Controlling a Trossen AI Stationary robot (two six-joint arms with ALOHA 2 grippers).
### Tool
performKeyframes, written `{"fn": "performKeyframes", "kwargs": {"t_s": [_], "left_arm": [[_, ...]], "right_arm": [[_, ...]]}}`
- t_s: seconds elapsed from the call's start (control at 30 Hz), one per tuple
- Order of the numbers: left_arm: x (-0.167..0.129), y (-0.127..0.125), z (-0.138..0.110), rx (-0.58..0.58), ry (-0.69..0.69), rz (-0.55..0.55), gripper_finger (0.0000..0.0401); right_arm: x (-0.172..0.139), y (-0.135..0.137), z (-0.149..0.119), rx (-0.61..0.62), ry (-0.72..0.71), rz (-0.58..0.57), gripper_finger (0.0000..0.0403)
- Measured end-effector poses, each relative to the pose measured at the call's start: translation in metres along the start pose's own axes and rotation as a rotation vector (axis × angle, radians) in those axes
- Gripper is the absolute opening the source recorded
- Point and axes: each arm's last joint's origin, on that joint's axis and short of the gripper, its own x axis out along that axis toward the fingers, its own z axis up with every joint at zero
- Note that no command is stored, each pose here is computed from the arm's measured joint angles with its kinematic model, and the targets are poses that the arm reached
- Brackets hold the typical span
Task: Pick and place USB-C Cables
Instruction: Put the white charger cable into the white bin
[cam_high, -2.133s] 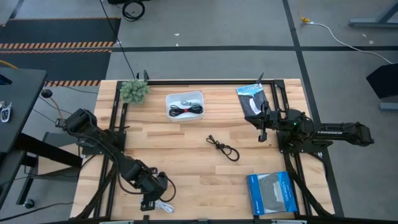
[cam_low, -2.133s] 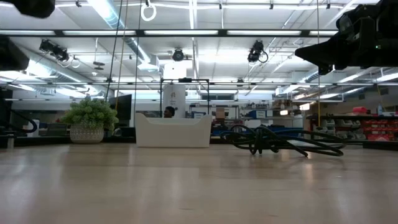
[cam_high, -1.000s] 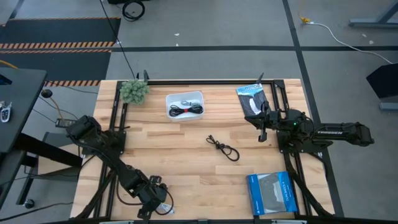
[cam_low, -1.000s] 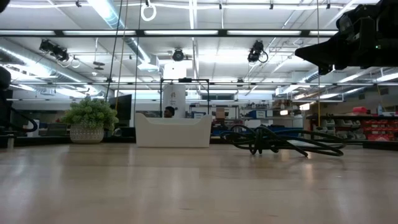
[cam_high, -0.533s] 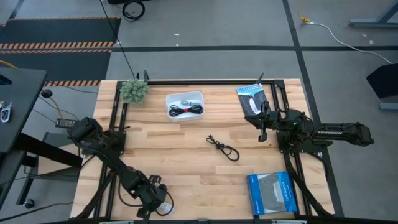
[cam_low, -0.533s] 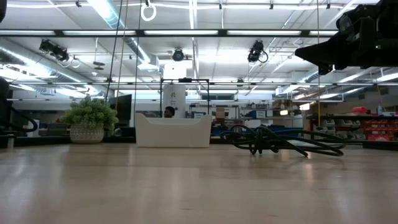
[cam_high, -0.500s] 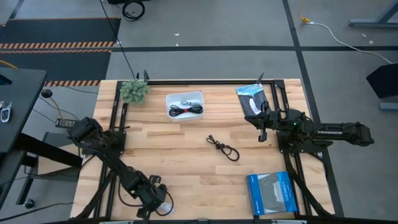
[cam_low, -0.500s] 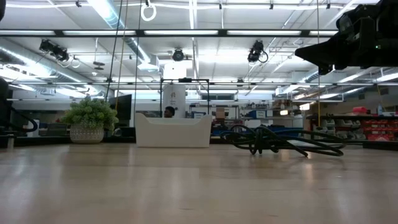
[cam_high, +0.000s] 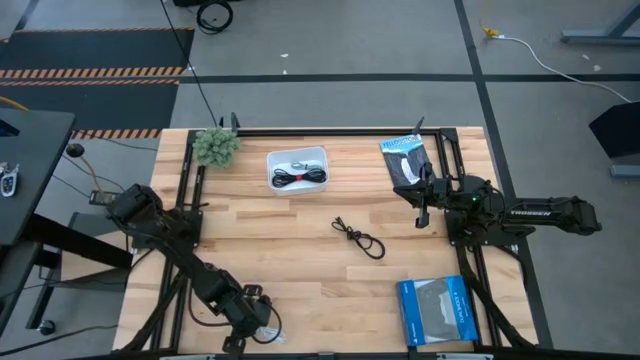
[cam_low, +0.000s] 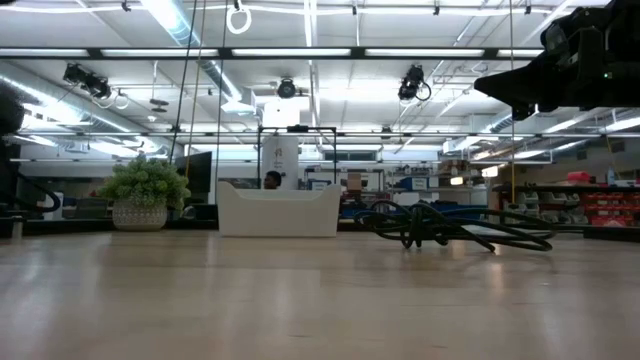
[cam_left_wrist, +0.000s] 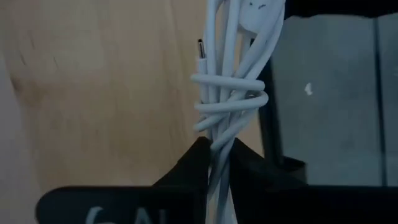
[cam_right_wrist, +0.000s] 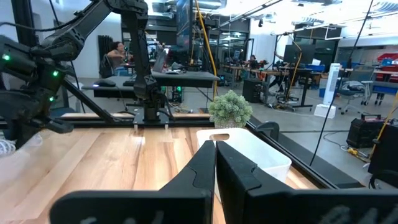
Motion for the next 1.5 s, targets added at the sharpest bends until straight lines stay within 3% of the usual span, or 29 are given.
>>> {"fn": "performKeyframes", "kwargs": {"t_s": [0.37, 0.77, 0.97, 1.07, 1.2, 1.5], "left_arm": [[-0.042, -0.001, 0.018, -0.01, -0.095, -0.138, 0.0043], [-0.09, 0.039, 0.054, -0.142, -0.303, -0.147, 0.0043], [-0.117, 0.06, 0.079, -0.176, -0.512, -0.175, 0.0043], [-0.133, 0.069, 0.089, -0.178, -0.569, -0.155, 0.0043], [-0.167, 0.071, 0.114, -0.08, -0.701, -0.129, 0.0043], [-0.246, 0.082, 0.147, 0.038, -0.873, 0.075, 0.0043]], "right_arm": [[0.0, 0.0, 0.0, 0.0, 0.0, 0.0, 0.002], [0.0, 0.0, 0.0, 0.0, 0.0, 0.0, 0.002], [0.0, 0.0, 0.0, 0.0, 0.0, 0.0, 0.002], [0.0, 0.0, 0.0, 0.0, 0.0, 0.0, 0.002], [0.0, 0.0, 0.0, 0.0, 0.0, 0.0, 0.002], [0.0, 0.0, 0.0, 0.0, -0.001, 0.0, 0.002]]}}
